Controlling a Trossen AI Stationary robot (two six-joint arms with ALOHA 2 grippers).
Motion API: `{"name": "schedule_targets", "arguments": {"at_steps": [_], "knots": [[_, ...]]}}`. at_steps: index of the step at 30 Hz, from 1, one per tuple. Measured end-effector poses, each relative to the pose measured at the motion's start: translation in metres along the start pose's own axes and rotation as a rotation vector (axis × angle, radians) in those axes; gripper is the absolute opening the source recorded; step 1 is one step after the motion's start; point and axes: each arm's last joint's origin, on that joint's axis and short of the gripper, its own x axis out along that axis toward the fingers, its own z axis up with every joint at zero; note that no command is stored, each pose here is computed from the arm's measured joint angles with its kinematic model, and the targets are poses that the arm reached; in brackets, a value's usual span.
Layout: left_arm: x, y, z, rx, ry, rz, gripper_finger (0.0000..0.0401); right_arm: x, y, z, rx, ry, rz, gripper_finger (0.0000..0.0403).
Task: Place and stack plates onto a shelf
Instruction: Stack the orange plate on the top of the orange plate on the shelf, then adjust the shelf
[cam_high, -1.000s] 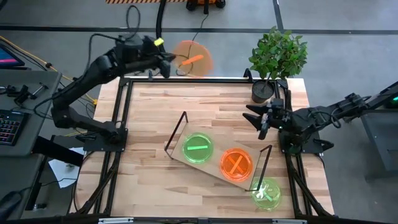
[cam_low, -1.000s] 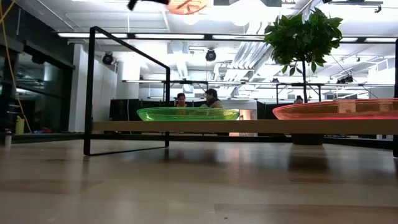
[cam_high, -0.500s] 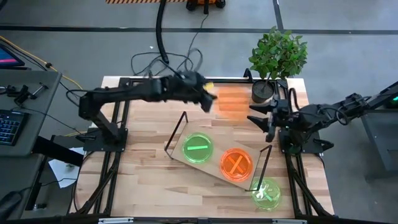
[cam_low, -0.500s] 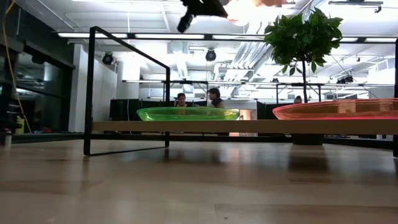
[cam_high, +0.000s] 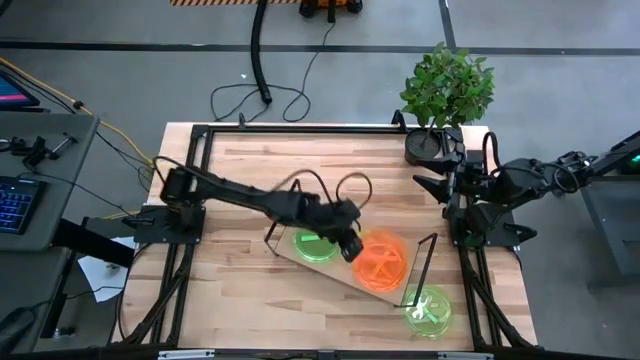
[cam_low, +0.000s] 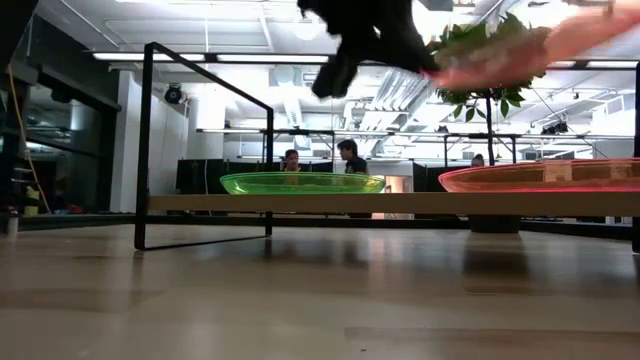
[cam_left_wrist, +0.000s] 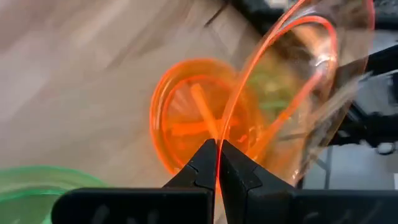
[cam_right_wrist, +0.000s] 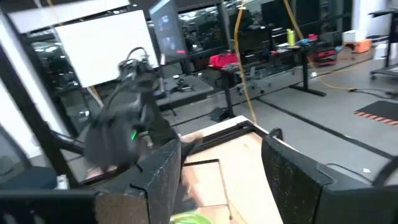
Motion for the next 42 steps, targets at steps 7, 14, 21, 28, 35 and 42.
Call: {"name": "schedule_targets", "arguments": {"at_steps": [7,14,21,28,35,42], "knots": [[0.037,0.007,-0.021,-0.024,0.026,0.071,0.0,0.003,0.001,-0.003,-0.028,0.017,-0.034,0.0209],[0.048,0.011,-0.025,-0.016,0.045,0.074,0.0,0.005,0.002,-0.004,-0.032,0.02,-0.044,0.0209],[0.052,0.012,-0.026,0.01,0.047,0.07,0.0012,0.005,0.002,-0.004,-0.032,0.019,-0.044,0.0209],[0.052,0.014,-0.022,0.05,0.023,0.069,0.0078,0.005,0.002,-0.003,-0.014,0.01,-0.042,0.0209],[0.028,0.026,0.01,0.071,-0.006,0.027,0.0125,0.007,0.005,-0.002,0.001,-0.006,-0.038,0.0209],[-0.043,0.025,0.053,0.19,-0.158,-0.033,0.0129,0.014,0.011,-0.008,0.001,0.045,0.04,0.0209]]}}
